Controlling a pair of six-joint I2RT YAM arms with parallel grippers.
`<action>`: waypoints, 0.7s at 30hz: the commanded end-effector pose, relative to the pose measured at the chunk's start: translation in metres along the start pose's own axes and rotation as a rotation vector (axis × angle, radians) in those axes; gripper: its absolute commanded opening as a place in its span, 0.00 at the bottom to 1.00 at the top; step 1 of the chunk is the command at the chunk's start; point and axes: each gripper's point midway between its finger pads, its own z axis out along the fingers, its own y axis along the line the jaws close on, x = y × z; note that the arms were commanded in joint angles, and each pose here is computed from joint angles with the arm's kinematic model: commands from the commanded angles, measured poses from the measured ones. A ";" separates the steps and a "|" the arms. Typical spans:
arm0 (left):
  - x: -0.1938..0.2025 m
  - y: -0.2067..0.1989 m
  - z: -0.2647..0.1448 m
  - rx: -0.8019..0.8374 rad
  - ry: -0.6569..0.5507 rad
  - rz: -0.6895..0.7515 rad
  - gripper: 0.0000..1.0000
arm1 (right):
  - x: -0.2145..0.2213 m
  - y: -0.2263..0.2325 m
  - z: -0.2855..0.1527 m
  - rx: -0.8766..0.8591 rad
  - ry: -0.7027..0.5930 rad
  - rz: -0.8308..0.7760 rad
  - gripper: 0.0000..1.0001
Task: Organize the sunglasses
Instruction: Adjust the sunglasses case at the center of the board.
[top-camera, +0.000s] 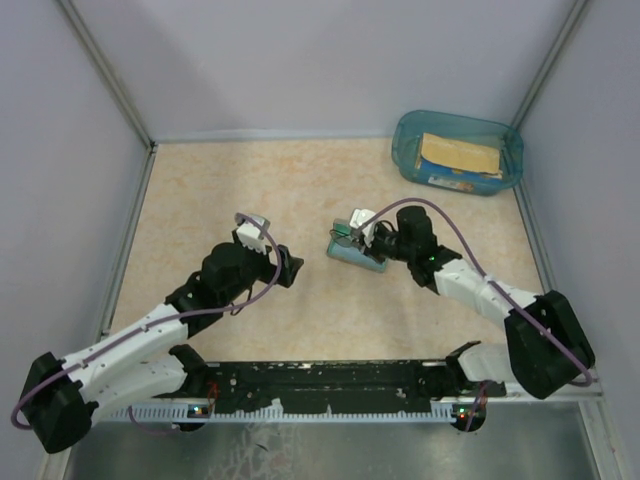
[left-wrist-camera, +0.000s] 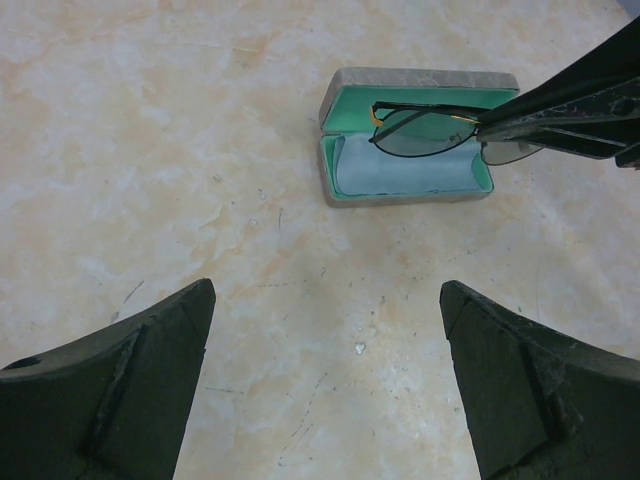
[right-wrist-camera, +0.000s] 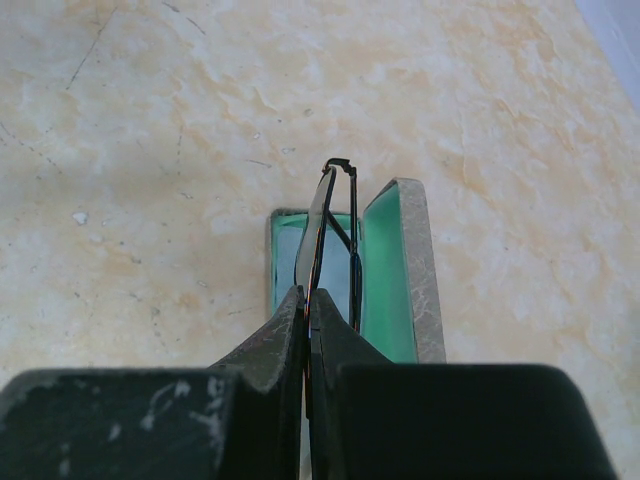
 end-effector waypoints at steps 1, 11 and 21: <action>-0.015 -0.009 0.003 0.043 -0.068 0.001 1.00 | -0.021 -0.018 0.007 0.005 -0.098 -0.075 0.00; -0.010 -0.016 0.018 0.074 -0.038 0.026 1.00 | -0.008 -0.024 0.009 0.001 -0.090 -0.053 0.00; 0.030 0.006 0.048 -0.064 0.112 0.032 1.00 | -0.019 -0.025 0.001 0.030 -0.128 -0.017 0.00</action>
